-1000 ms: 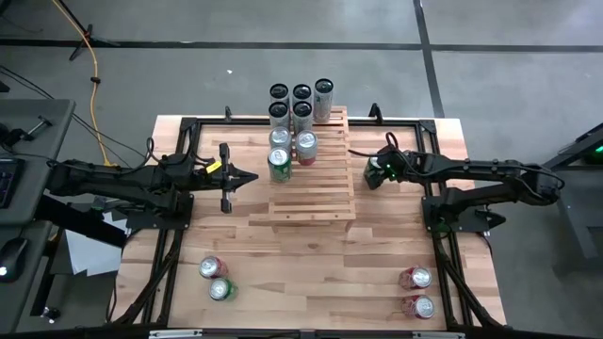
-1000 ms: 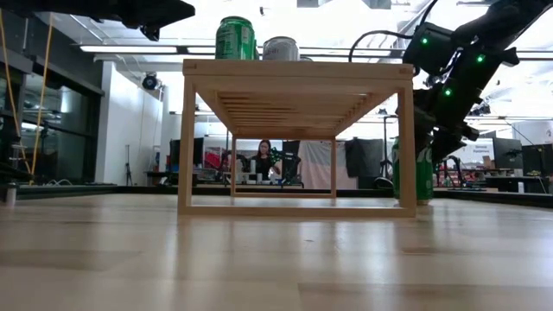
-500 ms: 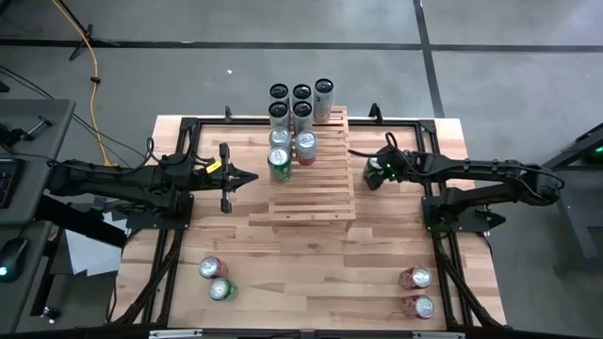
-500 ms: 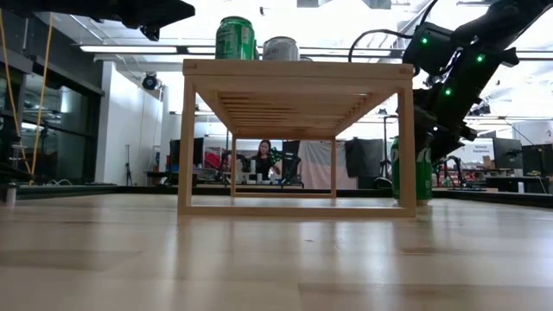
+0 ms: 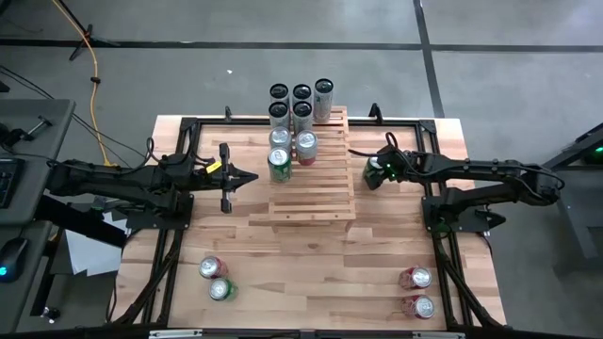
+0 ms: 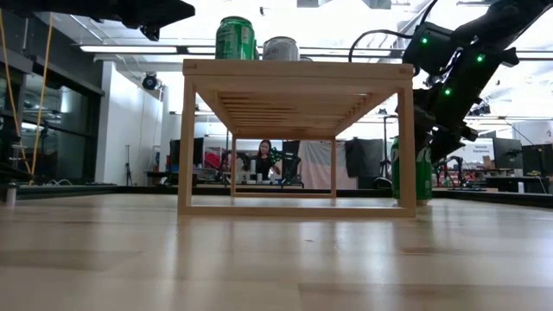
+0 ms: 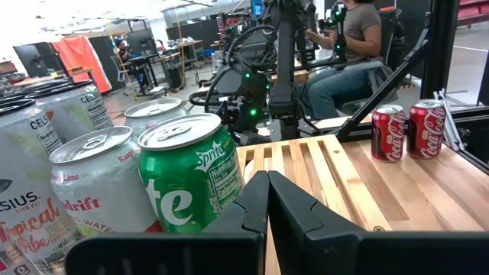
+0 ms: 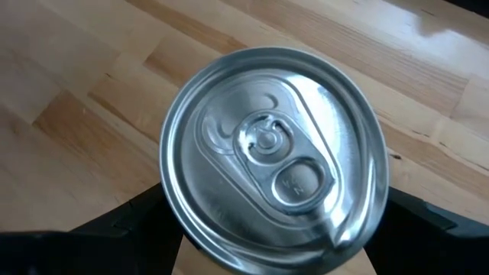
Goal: Place canned beverage on shelf
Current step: Put the top green soda can aligned with the other green soda can on the shelf
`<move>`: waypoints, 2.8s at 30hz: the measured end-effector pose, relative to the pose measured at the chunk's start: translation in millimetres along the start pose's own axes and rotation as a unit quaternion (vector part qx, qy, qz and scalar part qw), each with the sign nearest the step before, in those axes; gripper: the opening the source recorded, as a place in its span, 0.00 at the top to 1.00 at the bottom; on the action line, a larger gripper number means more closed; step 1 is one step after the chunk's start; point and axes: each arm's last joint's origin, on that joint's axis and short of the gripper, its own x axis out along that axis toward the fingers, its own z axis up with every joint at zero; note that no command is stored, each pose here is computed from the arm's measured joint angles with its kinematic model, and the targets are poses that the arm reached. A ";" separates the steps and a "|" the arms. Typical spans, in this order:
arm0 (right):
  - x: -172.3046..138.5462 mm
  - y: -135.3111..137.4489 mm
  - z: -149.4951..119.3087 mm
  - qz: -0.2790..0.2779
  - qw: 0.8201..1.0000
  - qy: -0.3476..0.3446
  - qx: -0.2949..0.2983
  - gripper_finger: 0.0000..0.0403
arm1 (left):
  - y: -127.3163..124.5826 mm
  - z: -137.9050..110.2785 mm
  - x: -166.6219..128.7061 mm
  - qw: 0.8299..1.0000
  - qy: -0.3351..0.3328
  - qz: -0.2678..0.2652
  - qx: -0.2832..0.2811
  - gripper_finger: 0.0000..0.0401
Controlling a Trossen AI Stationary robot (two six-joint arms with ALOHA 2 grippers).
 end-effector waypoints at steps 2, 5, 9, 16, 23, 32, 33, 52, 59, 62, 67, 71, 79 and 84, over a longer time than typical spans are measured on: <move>-0.1 0.0 0.1 0.000 1.000 0.000 -0.002 0.21 | 0.0 0.0 0.0 1.000 0.000 0.000 0.000 1.00; -0.1 0.0 0.1 0.000 1.000 0.000 -0.003 0.21 | 0.0 0.1 0.0 1.000 0.000 0.000 0.000 1.00; -0.1 0.0 0.1 0.000 1.000 0.000 -0.003 0.21 | 0.0 0.0 0.0 1.000 0.000 0.000 0.000 1.00; 0.1 -0.5 0.2 -0.009 1.000 -0.004 0.014 0.21 | 0.0 0.2 0.0 1.000 -0.001 0.000 0.000 1.00; 0.1 -0.5 0.3 -0.011 1.000 -0.005 0.003 0.14 | 0.0 0.1 0.0 1.000 -0.001 0.000 0.005 1.00; 0.1 -0.8 0.6 -0.016 1.000 -0.009 0.006 0.02 | 0.0 0.1 0.0 1.000 -0.001 0.000 0.004 1.00; 0.2 -0.5 0.3 -0.010 1.000 -0.005 0.006 0.02 | 0.0 0.1 0.1 1.000 -0.001 0.000 0.004 1.00; -27.6 11.6 25.7 0.060 0.995 0.043 -0.062 0.03 | 0.1 0.4 0.0 1.000 -0.002 0.000 0.004 1.00; -34.6 13.6 25.5 0.109 0.985 0.091 -0.097 0.03 | 0.1 0.4 0.0 1.000 -0.002 0.001 0.004 1.00; -35.8 15.5 23.1 0.158 0.972 0.114 -0.132 0.03 | 0.1 0.4 0.0 1.000 -0.002 0.000 0.004 1.00; -37.4 16.3 19.4 0.205 0.952 0.137 -0.180 0.03 | 0.1 0.4 0.0 1.000 -0.002 0.000 0.004 1.00; -37.8 15.4 17.9 0.211 0.942 0.137 -0.221 0.03 | 0.0 0.4 0.0 1.000 -0.002 0.000 0.004 1.00; -36.7 11.2 17.1 0.159 0.939 0.124 -0.280 0.03 | 0.1 0.4 0.0 1.000 -0.002 0.001 0.004 1.00; -36.5 8.3 16.1 0.131 0.926 0.121 -0.333 0.03 | 0.1 0.4 0.0 1.000 -0.002 0.000 0.004 1.00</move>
